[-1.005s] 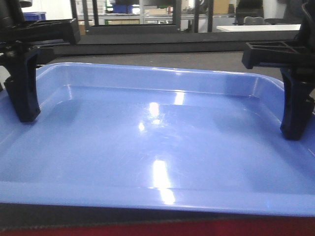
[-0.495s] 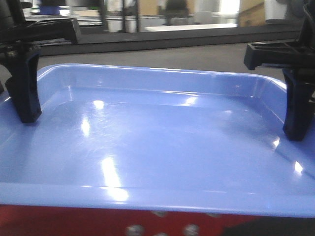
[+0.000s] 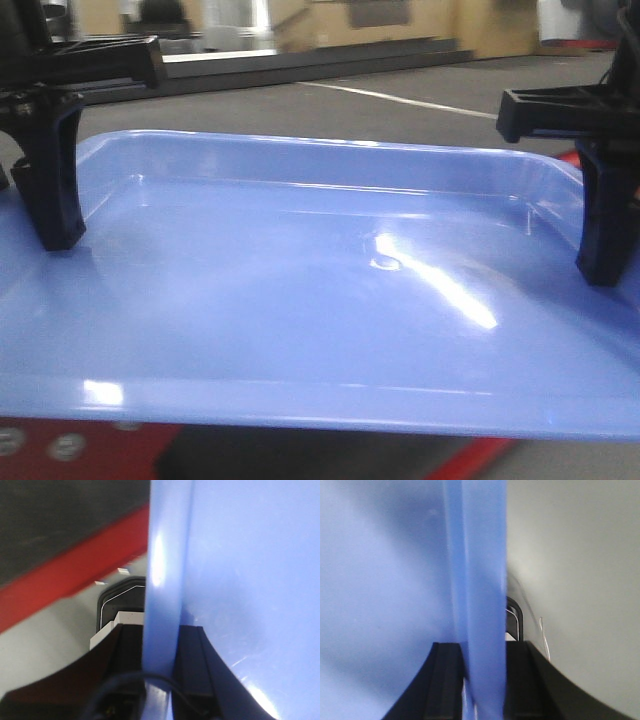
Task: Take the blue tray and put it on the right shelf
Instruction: 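Hold the tray level in both grippers while the base drives to the shelf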
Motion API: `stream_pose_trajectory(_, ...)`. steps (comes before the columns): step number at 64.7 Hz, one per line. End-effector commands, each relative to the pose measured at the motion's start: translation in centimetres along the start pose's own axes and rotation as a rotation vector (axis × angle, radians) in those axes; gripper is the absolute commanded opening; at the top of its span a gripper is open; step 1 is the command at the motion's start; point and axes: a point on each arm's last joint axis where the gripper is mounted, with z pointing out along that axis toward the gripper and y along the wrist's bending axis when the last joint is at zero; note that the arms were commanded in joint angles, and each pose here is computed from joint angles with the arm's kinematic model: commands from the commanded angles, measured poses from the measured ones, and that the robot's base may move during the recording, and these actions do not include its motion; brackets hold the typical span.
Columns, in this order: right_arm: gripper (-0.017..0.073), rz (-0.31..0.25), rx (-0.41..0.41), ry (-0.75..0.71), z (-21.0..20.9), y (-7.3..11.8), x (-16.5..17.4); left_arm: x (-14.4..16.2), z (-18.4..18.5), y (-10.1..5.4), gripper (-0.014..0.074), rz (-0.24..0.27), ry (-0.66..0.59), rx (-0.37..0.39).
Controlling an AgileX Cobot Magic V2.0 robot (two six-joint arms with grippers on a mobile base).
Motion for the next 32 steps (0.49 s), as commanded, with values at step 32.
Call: stream_pose_trajectory(32, 0.0116, 0.013, -0.073, -0.066, -1.80, 0.57, -0.23, 0.08, -1.94, -0.84, -0.0017, -0.025, -0.050, 0.092)
